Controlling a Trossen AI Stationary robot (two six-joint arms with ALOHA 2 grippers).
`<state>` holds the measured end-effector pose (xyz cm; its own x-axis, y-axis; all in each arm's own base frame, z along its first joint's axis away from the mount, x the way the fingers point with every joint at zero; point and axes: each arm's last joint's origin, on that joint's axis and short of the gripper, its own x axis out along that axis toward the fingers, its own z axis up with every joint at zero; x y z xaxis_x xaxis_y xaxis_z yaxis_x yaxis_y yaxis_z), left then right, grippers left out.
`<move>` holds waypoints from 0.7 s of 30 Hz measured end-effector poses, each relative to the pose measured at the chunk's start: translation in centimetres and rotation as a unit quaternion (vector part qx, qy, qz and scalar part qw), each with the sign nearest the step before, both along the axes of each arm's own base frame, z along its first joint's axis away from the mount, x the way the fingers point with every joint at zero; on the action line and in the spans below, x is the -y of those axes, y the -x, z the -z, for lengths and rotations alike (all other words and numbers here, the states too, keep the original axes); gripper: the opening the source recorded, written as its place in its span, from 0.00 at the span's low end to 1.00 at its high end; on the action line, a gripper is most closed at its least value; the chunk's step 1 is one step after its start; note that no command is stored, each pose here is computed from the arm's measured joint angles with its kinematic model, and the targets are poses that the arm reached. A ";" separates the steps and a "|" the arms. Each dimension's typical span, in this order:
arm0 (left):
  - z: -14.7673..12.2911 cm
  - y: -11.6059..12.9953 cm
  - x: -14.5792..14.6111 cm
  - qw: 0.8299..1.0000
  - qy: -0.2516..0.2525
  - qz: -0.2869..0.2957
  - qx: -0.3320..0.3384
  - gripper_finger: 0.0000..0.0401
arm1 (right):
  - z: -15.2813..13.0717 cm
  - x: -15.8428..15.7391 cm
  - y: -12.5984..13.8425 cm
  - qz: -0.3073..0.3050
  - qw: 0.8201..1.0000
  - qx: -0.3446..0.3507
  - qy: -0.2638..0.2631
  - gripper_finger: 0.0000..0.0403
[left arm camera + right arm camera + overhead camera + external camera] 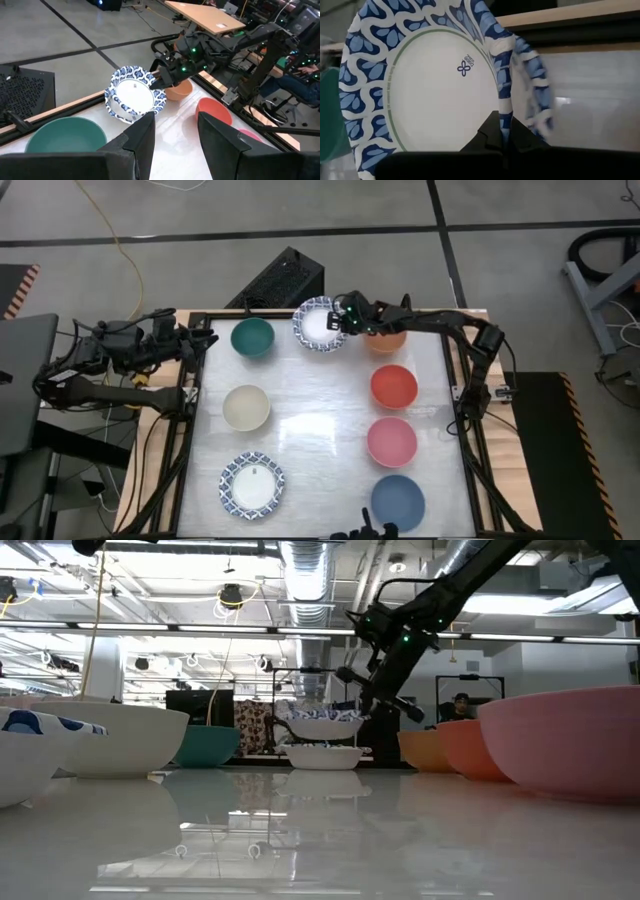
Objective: Nest bowls inside each other by size order
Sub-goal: Stack the center white and blue plate on top of the top white and blue plate
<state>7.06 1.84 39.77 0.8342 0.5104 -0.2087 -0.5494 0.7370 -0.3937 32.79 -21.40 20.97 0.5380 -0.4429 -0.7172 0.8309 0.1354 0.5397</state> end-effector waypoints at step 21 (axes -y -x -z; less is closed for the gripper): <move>0.0 0.0 -0.1 1.000 0.001 -0.011 0.002 0.34 | 0.2 0.7 0.7 -0.006 1.000 -0.018 0.002 0.02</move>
<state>7.02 1.89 39.78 0.8231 0.5290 -0.2067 -0.5648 0.7238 -0.3964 32.08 -22.12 20.81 0.5170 -0.4384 -0.7352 0.8483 0.1476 0.5085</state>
